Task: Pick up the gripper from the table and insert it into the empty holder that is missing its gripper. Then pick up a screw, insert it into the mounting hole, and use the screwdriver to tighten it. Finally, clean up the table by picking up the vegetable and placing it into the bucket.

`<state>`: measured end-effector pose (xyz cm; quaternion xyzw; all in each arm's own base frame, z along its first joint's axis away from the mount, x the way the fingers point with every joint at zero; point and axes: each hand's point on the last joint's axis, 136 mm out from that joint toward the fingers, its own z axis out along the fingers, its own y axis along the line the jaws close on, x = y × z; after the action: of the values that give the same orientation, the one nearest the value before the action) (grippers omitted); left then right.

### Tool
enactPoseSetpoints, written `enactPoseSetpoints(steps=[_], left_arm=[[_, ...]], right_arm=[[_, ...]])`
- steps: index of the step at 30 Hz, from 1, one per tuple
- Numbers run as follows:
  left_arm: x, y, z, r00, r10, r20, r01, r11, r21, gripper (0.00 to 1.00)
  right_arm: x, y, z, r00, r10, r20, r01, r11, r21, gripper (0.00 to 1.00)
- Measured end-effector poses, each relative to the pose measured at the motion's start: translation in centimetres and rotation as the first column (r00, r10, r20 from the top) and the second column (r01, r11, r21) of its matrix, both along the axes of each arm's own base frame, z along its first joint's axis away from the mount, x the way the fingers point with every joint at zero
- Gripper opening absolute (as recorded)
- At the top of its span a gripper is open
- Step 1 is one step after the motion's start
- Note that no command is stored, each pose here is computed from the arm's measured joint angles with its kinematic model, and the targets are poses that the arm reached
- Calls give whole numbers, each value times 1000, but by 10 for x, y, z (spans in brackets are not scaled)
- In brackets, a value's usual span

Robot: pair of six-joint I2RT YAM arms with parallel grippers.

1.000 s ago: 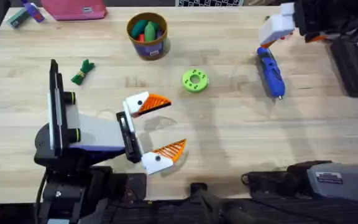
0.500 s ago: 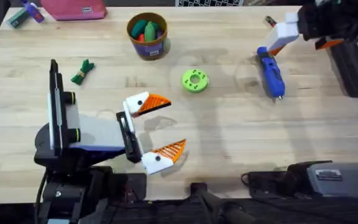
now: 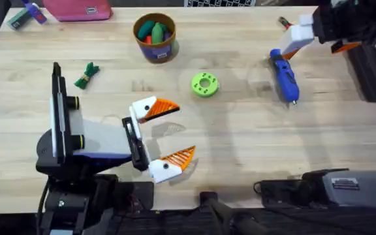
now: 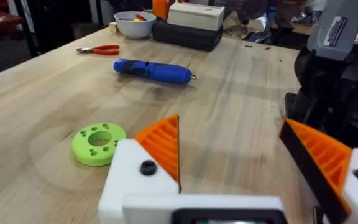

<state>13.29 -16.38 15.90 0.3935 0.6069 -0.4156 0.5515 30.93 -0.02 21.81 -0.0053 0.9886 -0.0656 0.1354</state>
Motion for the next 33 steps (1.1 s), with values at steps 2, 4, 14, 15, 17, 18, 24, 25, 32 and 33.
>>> enactPoseSetpoints(steps=[2,4,14,15,17,18,24,25,32,33], left_arm=[[0,0,0,1000,0,0,0,1000,0,988],[0,0,0,1000,0,0,0,1000,0,988],[0,0,0,1000,0,3,0,1000,1,13],[0,0,0,1000,0,4,0,1000,1,8],[0,0,0,1000,-1,4,1,1000,1,6],[0,0,0,1000,0,3,0,1000,1,7],[0,0,0,1000,0,3,0,1000,1,6],[0,0,0,1000,0,3,0,1000,1,6],[1,1,0,1000,8,6,-8,1000,2,5],[2,1,0,1000,12,7,-12,1000,3,5]], right_arm=[[1,0,0,1000,0,6,0,1000,0,994],[2,0,1,1000,0,10,0,1000,0,994],[2,0,1,1000,-1,10,1,1000,-2,994],[2,0,1,1000,-2,10,2,1000,-2,994],[3,0,0,1000,-6,11,6,1000,-1,993],[5,-1,-1,1000,-8,10,8,1000,-1,993],[32,-12,-27,999,-51,-13,52,998,48,994],[38,-17,-34,998,-63,-20,64,996,55,994],[64,-44,-86,993,-66,-100,73,995,63,993],[67,-45,-92,993,-55,-108,62,996,62,993]])
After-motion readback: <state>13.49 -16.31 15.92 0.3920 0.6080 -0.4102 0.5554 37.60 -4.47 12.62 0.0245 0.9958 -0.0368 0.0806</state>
